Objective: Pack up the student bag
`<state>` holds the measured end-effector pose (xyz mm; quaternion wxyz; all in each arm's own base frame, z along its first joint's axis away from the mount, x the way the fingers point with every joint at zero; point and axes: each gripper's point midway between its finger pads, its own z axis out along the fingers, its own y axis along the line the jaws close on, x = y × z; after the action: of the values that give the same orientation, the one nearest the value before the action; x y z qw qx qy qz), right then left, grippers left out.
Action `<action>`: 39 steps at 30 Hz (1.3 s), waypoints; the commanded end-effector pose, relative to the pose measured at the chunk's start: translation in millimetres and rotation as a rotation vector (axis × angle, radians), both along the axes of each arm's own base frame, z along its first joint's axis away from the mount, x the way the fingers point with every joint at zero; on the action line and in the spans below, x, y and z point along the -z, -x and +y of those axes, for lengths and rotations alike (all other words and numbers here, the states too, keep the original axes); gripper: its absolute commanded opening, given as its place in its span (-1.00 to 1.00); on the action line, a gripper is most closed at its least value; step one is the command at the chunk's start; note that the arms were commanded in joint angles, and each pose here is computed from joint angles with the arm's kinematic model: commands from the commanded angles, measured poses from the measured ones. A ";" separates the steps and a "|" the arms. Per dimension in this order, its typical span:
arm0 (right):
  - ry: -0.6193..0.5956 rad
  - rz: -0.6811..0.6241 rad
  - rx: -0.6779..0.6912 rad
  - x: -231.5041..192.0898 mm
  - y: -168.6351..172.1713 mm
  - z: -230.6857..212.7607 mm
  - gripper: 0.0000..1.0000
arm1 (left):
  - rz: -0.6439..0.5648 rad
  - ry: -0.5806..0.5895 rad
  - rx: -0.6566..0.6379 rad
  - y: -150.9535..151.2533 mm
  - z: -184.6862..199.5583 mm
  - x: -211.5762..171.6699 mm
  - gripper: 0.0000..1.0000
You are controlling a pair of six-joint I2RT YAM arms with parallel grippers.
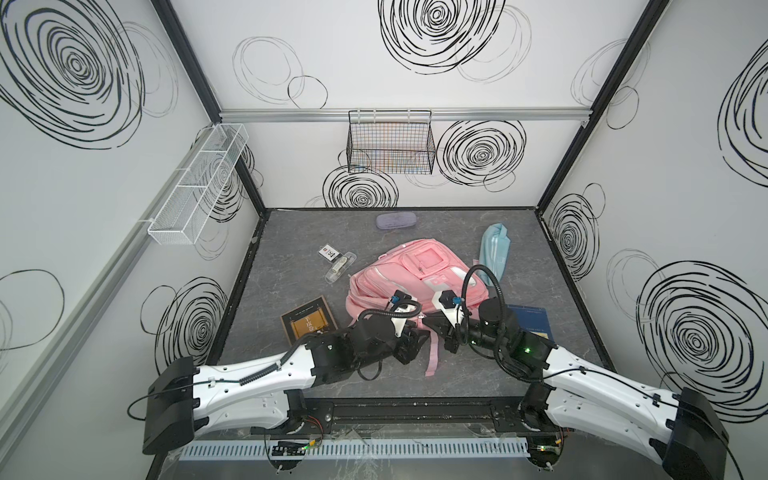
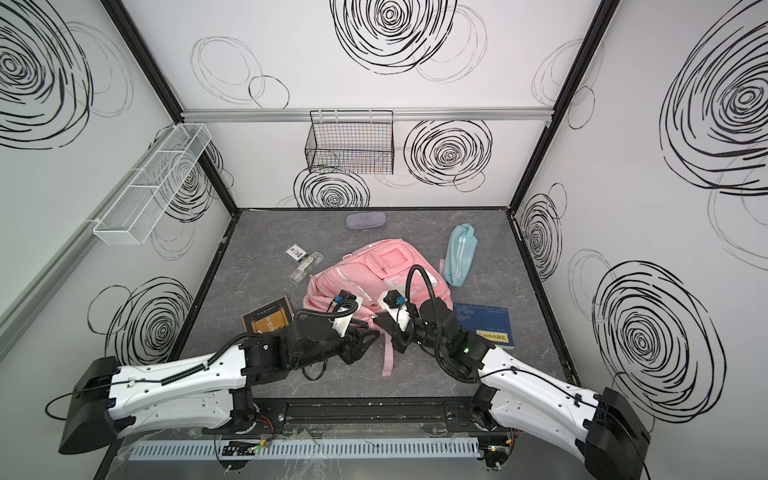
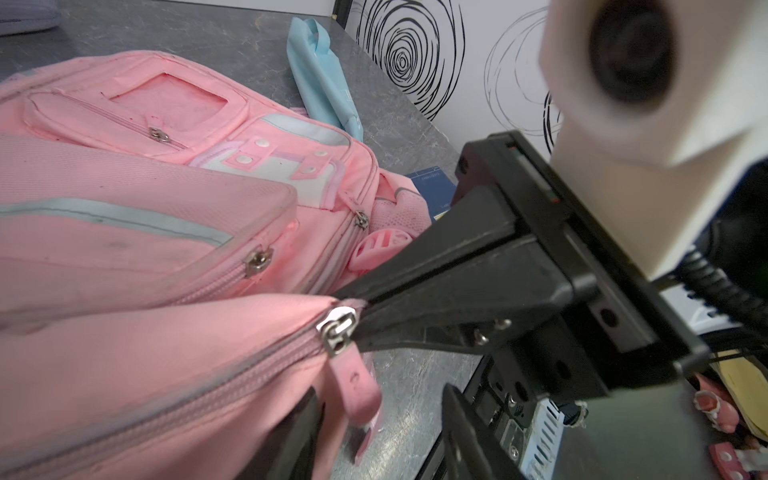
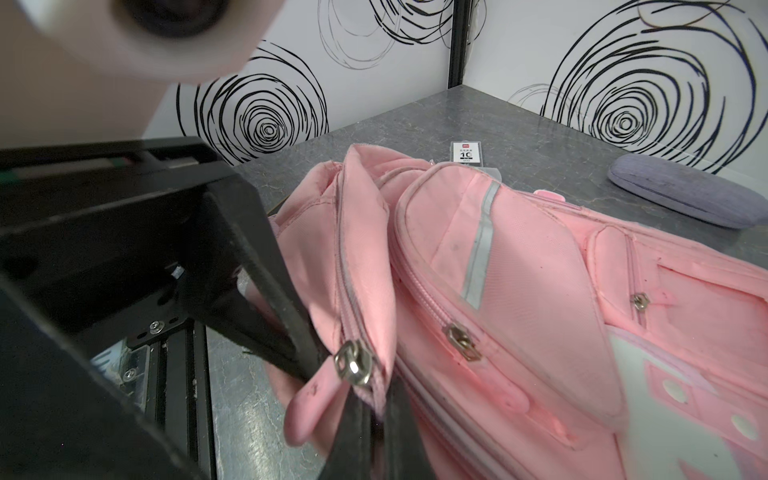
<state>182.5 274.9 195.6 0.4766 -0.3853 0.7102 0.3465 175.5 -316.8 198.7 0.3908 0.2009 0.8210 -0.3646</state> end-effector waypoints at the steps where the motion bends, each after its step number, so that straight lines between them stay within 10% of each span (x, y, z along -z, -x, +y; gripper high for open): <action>1: -0.170 -0.096 -0.036 -53.8 5.9 5.4 -1.00 | -0.019 0.040 -0.036 -14.0 -1.9 -3.4 0.01; 9: -0.215 -0.095 -0.075 -59.2 16.1 5.8 -1.00 | -0.003 0.031 -0.074 -20.7 -1.1 7.5 -0.15; 19: -0.205 -0.105 -0.060 -54.2 17.9 -0.7 -1.00 | -0.014 0.046 -0.106 -24.3 15.0 1.4 -1.00; 39: 0.088 -0.394 0.056 -10.9 -4.8 -28.5 -1.00 | 0.352 -0.132 0.228 -4.8 69.8 -2.6 -1.00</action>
<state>167.8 269.6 213.6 0.5665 -0.4672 0.6132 0.2911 171.2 -289.5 219.6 0.2084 0.2860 0.8244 -0.4417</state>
